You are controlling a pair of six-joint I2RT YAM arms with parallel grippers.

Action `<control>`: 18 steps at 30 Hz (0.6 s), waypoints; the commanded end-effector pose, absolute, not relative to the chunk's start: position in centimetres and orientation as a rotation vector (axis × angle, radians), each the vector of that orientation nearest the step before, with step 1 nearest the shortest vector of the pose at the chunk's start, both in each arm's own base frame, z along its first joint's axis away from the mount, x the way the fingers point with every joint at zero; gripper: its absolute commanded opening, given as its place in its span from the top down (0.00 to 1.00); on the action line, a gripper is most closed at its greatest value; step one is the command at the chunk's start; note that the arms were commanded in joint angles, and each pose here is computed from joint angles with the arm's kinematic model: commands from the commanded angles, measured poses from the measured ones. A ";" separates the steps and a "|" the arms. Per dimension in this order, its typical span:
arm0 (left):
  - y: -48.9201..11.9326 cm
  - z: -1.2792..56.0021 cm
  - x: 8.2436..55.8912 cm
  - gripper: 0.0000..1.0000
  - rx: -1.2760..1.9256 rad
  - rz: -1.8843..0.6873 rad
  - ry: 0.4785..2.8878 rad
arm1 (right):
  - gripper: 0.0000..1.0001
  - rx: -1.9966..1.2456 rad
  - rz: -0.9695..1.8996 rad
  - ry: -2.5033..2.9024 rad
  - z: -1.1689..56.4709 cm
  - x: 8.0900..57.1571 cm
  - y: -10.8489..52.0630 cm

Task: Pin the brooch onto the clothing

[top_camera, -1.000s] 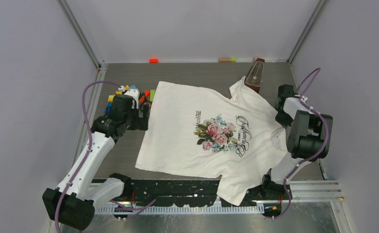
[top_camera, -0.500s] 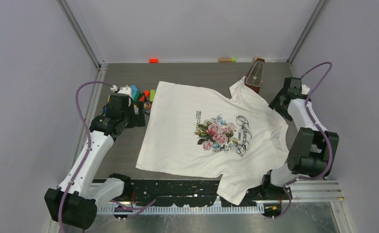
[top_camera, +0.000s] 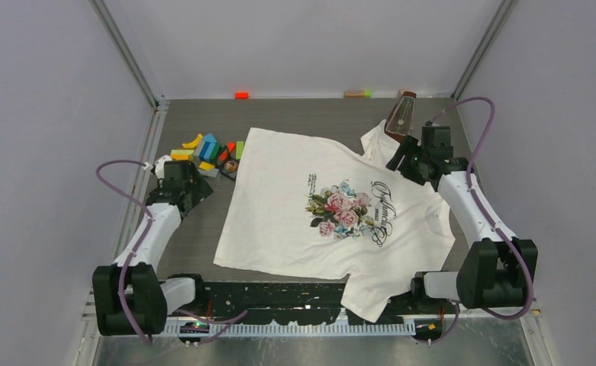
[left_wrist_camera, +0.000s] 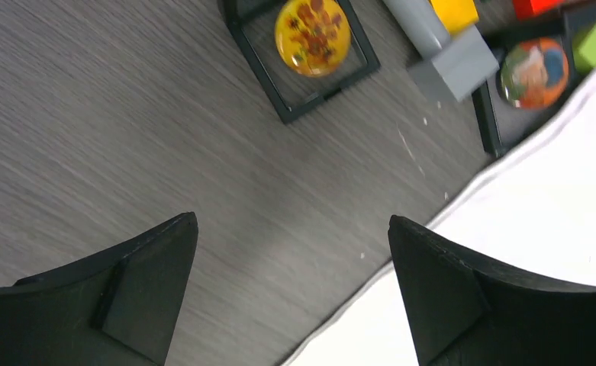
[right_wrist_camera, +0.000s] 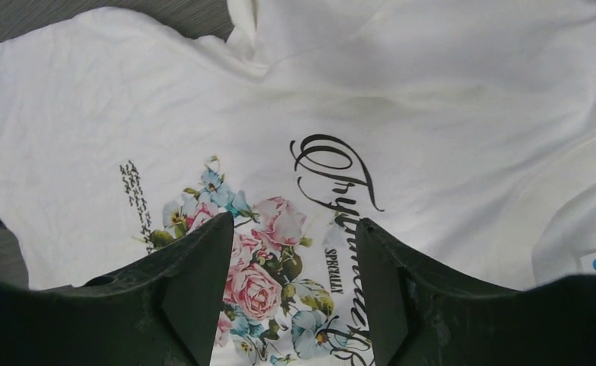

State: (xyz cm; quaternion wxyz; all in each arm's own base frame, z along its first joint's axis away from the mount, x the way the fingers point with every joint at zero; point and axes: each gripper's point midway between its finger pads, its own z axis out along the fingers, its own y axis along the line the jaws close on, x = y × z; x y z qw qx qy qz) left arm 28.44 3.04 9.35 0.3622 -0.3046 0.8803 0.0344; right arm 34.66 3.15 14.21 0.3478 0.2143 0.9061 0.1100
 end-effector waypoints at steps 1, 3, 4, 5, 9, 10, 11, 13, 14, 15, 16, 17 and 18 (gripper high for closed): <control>5.4 10.4 32.3 0.00 -0.933 0.084 2.071 | 0.36 0.459 0.480 2.285 17.0 34.4 6.9; 5.4 9.8 33.1 0.01 -0.946 0.080 2.082 | 0.37 0.435 0.512 2.279 17.5 34.2 7.7; 5.5 9.5 33.5 0.03 -0.953 0.085 2.082 | 0.38 0.426 0.522 2.275 17.7 34.2 7.9; 5.6 9.3 33.9 0.06 -0.957 0.084 2.084 | 0.38 0.413 0.542 2.278 17.8 34.1 8.3; 5.8 8.8 35.4 0.21 -0.961 0.085 2.075 | 0.42 0.383 0.577 2.283 18.1 34.2 9.1; 5.8 8.6 35.8 0.23 -0.955 0.085 2.080 | 0.42 0.383 0.580 2.284 18.1 34.2 9.2; 5.9 8.6 36.2 0.24 -0.943 0.088 2.084 | 0.42 0.380 0.583 2.286 18.1 34.1 9.4; 6.2 8.4 36.6 0.25 -0.936 0.118 2.099 | 0.42 0.375 0.585 2.288 18.0 34.1 9.5; 6.4 8.3 36.7 0.25 -0.936 0.135 2.099 | 0.43 0.374 0.584 2.289 18.0 34.1 9.5; 6.7 8.3 36.8 0.25 -0.936 0.151 2.097 | 0.43 0.373 0.584 2.292 17.9 34.0 9.6; 6.9 8.3 36.8 0.25 -0.940 0.162 2.093 | 0.43 0.373 0.583 2.294 17.8 34.0 9.6; 7.0 8.2 36.9 0.25 -0.944 0.162 2.089 | 0.43 0.374 0.582 2.296 17.7 33.9 9.6; 7.1 8.2 37.0 0.25 -0.947 0.164 2.087 | 0.43 0.375 0.582 2.297 17.7 33.8 9.6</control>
